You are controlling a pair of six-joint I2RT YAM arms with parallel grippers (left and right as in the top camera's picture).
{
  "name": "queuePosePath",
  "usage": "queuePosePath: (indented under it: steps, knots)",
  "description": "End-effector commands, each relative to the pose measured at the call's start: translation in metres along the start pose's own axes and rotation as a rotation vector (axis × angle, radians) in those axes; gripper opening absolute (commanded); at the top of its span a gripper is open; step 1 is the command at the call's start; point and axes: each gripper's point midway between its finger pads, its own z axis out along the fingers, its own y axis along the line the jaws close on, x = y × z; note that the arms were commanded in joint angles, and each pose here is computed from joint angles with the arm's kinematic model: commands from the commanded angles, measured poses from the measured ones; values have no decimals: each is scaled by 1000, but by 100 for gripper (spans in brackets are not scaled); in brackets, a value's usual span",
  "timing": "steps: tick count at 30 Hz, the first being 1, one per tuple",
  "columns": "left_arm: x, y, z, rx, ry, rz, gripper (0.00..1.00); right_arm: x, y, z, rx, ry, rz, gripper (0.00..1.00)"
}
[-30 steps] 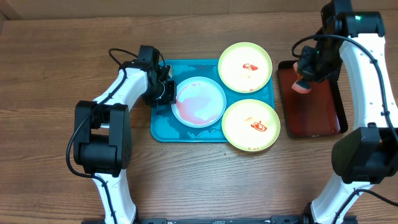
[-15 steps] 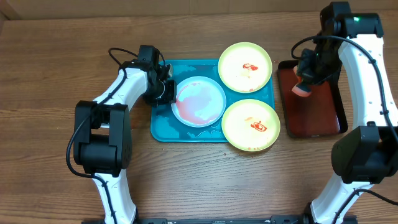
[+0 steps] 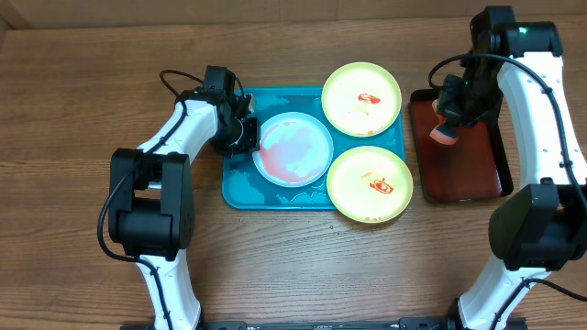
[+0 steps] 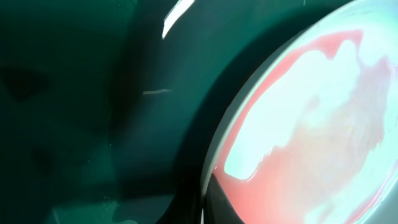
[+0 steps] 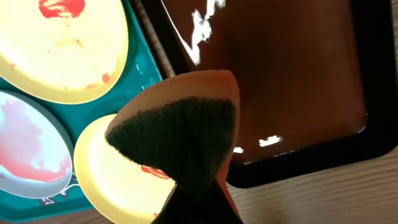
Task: Clean dirty plates on tray and stack at the side
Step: 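Lift the white plate with the left gripper and carry it left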
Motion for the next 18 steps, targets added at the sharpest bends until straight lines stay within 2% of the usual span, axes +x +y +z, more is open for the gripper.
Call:
queuePosePath:
  steps: [1, 8, 18]
  knots:
    - [6, 19, 5, -81, 21, 0, 4, -2, 0, -8, -2, -35, -4, 4]
    - [6, 34, -28, -225, 1, 11, 4, -6, 2, -8, -7, -51, -6, 4]
    - [-14, 22, -104, -317, -196, 50, 4, -7, 2, -8, -8, -54, -7, 4]
